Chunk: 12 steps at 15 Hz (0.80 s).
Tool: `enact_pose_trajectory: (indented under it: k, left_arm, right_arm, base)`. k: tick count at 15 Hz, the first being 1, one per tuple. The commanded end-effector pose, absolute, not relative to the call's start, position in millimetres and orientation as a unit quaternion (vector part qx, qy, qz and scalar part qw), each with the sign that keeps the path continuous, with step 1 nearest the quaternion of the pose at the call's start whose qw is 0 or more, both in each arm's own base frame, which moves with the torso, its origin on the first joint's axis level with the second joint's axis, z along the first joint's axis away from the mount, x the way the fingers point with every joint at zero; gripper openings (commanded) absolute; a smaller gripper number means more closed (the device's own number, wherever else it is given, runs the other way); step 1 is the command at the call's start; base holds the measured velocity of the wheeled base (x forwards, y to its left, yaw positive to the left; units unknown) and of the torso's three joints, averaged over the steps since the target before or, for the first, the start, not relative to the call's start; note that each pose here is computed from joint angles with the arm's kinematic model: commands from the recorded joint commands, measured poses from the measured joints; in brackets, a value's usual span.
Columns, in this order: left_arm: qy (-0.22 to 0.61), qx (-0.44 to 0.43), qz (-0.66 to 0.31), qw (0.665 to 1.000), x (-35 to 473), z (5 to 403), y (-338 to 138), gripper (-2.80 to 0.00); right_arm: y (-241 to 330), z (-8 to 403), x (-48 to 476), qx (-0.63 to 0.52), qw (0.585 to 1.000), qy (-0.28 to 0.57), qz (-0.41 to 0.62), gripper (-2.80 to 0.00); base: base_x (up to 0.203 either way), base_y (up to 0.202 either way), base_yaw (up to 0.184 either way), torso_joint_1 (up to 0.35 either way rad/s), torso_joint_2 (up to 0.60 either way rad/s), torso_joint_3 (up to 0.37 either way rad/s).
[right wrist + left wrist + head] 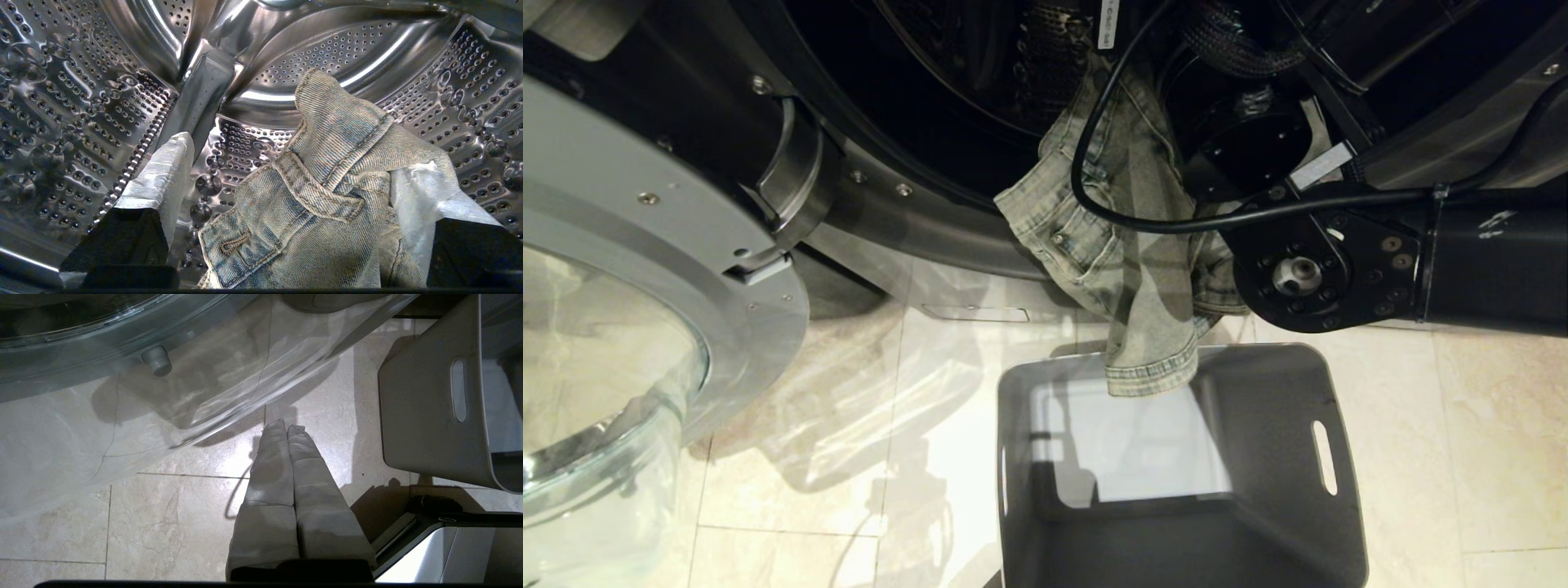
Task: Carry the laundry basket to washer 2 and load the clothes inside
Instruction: Place the clothes into the washing machine
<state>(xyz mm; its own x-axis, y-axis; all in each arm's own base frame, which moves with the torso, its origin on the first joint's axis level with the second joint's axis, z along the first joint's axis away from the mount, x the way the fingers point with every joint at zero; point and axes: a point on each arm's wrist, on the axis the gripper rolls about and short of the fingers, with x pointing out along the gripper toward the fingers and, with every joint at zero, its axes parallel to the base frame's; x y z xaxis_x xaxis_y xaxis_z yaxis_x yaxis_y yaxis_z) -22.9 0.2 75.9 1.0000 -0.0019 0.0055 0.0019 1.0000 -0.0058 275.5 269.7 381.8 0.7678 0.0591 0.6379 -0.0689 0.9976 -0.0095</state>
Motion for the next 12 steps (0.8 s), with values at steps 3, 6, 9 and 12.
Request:
enact_pose_trajectory:
  k: [3, 6, 9, 12]
  left_arm:
    - [-0.002, -0.003, -0.001, 1.0, -22.8, 76.0, 0.2, -2.8]
    - [-0.002, -0.003, -0.001, 1.0, -22.8, 76.0, 0.2, -2.8]
    - [-0.002, -0.003, -0.001, 1.0, -22.8, 76.0, 0.2, -2.8]
    - [-0.002, -0.003, -0.001, 1.0, -22.8, 76.0, 0.2, -2.8]
  right_arm:
    - [270.9, 380.6, 276.3, 0.001, 0.94, -0.34, 0.031, 0.0]
    - [270.5, 381.2, 275.9, 0.002, 0.939, -0.341, 0.032, 0.0]
    - [269.5, 382.4, 275.0, -0.002, 0.939, -0.342, 0.027, 0.0]
    - [267.7, 384.5, 273.4, 0.0, 0.939, -0.343, 0.025, 0.0]
  base:
    - [0.0, 0.0, 0.0, 0.0, 0.0, 0.0]
    - [0.0, 0.0, 0.0, 0.0, 0.0, 0.0]
    - [0.0, 0.0, 0.0, 0.0, 0.0, 0.0]
    - [0.0, 0.0, 0.0, 0.0, 0.0, 0.0]
